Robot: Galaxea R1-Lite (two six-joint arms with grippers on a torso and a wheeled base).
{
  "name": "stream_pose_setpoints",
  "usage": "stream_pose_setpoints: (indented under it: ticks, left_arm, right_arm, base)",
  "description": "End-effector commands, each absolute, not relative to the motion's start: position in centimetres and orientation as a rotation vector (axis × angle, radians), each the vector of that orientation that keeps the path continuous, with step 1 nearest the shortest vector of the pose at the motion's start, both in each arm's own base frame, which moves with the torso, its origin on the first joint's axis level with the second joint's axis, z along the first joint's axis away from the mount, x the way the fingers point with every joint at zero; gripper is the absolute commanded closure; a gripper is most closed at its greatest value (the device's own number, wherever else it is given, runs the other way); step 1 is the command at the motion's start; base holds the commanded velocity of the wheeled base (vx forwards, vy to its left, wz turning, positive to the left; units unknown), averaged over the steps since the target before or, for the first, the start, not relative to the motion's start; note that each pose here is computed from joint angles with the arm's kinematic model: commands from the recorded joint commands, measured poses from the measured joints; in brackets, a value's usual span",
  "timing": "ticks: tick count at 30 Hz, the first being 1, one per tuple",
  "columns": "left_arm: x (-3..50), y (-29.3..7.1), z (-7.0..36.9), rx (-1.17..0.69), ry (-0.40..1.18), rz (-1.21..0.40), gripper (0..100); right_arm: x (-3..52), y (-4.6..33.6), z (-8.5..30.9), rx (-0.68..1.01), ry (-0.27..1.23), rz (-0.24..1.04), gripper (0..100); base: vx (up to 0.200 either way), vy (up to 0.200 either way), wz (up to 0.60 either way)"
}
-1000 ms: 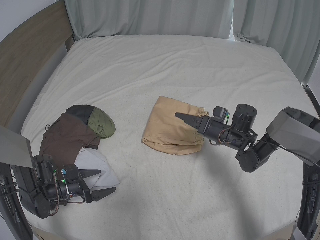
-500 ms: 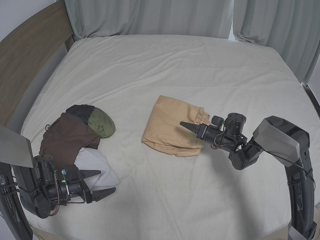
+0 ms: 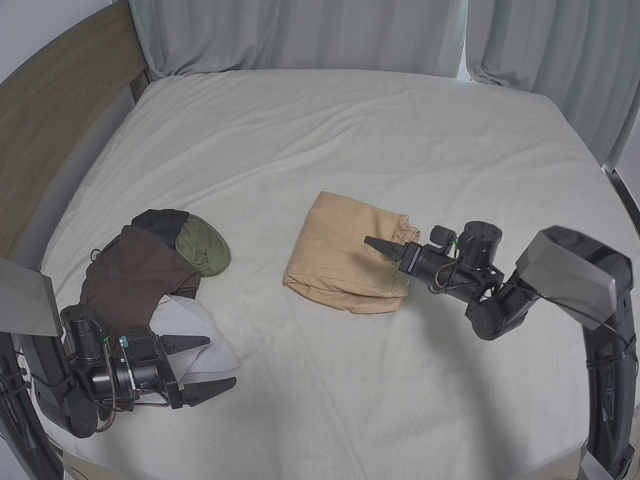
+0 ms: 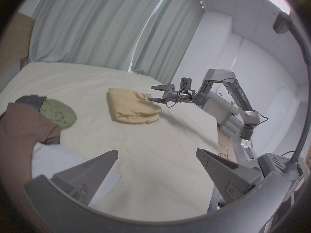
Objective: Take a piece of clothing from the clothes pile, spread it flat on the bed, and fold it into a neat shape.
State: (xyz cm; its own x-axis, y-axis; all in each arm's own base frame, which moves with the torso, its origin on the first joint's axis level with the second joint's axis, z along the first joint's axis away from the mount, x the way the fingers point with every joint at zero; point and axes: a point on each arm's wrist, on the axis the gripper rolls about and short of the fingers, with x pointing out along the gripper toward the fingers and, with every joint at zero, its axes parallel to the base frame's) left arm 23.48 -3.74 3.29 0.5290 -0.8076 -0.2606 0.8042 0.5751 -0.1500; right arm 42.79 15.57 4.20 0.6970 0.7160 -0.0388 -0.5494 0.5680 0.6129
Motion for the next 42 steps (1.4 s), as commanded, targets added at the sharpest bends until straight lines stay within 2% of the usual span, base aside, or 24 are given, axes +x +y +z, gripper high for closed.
stream_pose_setpoints:
  ticks: [1, 2, 3, 4, 5, 9, 11, 14, 16, 17, 18, 19, 20, 21, 25, 27, 28, 32, 35, 38, 42]
  left_arm:
    - [21.5, -5.6, 9.2, 0.069, 0.06, -1.167, 0]
    - [21.4, -5.8, 9.4, 0.072, 0.052, -1.18, 0]
    - [20.8, -6.7, 10.4, 0.094, -0.004, -1.247, 0]
    - [20.7, -6.8, 10.6, 0.097, -0.012, -1.254, 0]
    - [19.6, -7.4, 11.6, 0.109, -0.053, -1.303, 0]
    - [14.0, -8.9, 12.6, 0.09, -0.077, -1.471, 0]
    - [12.6, -8.7, 13.8, 0.102, -0.133, -1.488, 0]
    - [10.5, -7.4, 15.6, 0.094, -0.206, -1.378, 0]
    - [9.3, -6.5, 16.4, 0.04, -0.218, -1.22, 0]
    - [9.3, -6.5, 16.4, 0.04, -0.218, -1.22, 0]
    - [8.7, -5.7, 16.6, 0.003, -0.205, -1.051, 0]
    - [8.5, -5.5, 16.6, -0.005, -0.203, -1.006, 0]
    - [8.0, -4.7, 16.6, -0.024, -0.196, -0.877, 0]
    - [7.4, -4.0, 16.5, -0.053, -0.174, -0.815, 0]
    - [3.5, -2.3, 14.9, -0.079, -0.114, -0.803, 0]
    - [2.8, -1.9, 14.3, -0.076, -0.092, -0.771, 0]
    - [2.0, -1.5, 13.3, -0.08, -0.054, -0.707, 0]
    - [-1.0, -0.9, 10.4, -0.093, -0.033, -0.584, 0]
    - [-2.2, -1.0, 8.2, -0.095, 0.006, -0.478, 0]
    - [-2.6, -0.9, 8.2, -0.092, -0.021, -0.411, 0]
    - [-2.4, -0.6, 8.3, -0.055, -0.065, -0.26, 0]
  right_arm:
    - [35.3, 12.5, 16.5, 0.397, 0.081, 0.756, 0]
    - [34.9, 12.2, 16.9, 0.379, 0.076, 0.742, 0]
    - [32.4, 10.2, 18.6, 0.27, 0.054, 0.637, 0]
    - [31.9, 9.9, 18.9, 0.253, 0.049, 0.622, 0]
    - [29.0, 8.6, 19.9, 0.173, 0.034, 0.552, 0]
    - [19.4, 5.7, 22.0, 0.092, -0.059, 0.502, 0]
    - [15.8, 4.2, 22.1, 0.024, -0.1, 0.46, 0]
    - [9.5, 1.5, 21.2, -0.042, -0.158, 0.334, 0]
    - [5.2, 0.9, 20.4, -0.05, -0.232, 0.319, 0]
    - [5.2, 0.9, 20.4, -0.05, -0.232, 0.319, 0]
    - [2.7, 0.7, 19.1, -0.038, -0.245, 0.313, 0]
    - [2.1, 0.7, 18.7, -0.037, -0.249, 0.307, 0]
    - [0.5, 0.6, 17.5, -0.034, -0.256, 0.299, 0]
    - [-0.5, 0.5, 16.0, -0.032, -0.245, 0.294, 0]
    - [-2.0, 0.5, 9.5, 0.005, -0.121, 0.289, 0]
    - [-2.4, 0.5, 8.2, 0.022, -0.056, 0.265, 0]
    - [-2.6, 0.5, 8.0, 0.033, 0.013, 0.236, 0]
    - [-2.2, 0.2, 8.1, 0.023, -0.031, 0.085, 0]
    - [-2.2, 0.1, 7.7, -0.049, 0.004, 0.045, 0]
    - [-2.3, 0.0, 7.6, 0.017, 0.014, 0.014, 0]
    - [-2.2, 0.0, 7.6, 0.014, 0.009, 0.012, 0]
  base:
    - [0.0, 0.0, 0.0]
    - [0.0, 0.0, 0.0]
    - [0.0, 0.0, 0.0]
    - [0.0, 0.0, 0.0]
    - [0.0, 0.0, 0.0]
    - [0.0, 0.0, 0.0]
    - [0.0, 0.0, 0.0]
    - [0.0, 0.0, 0.0]
    - [0.0, 0.0, 0.0]
    - [0.0, 0.0, 0.0]
    - [0.0, 0.0, 0.0]
    - [0.0, 0.0, 0.0]
    - [0.0, 0.0, 0.0]
    - [0.0, 0.0, 0.0]
    - [0.0, 0.0, 0.0]
    - [0.0, 0.0, 0.0]
    - [0.0, 0.0, 0.0]
    - [0.0, 0.0, 0.0]
    - [0.0, 0.0, 0.0]
    - [0.0, 0.0, 0.0]
    - [0.0, 0.0, 0.0]
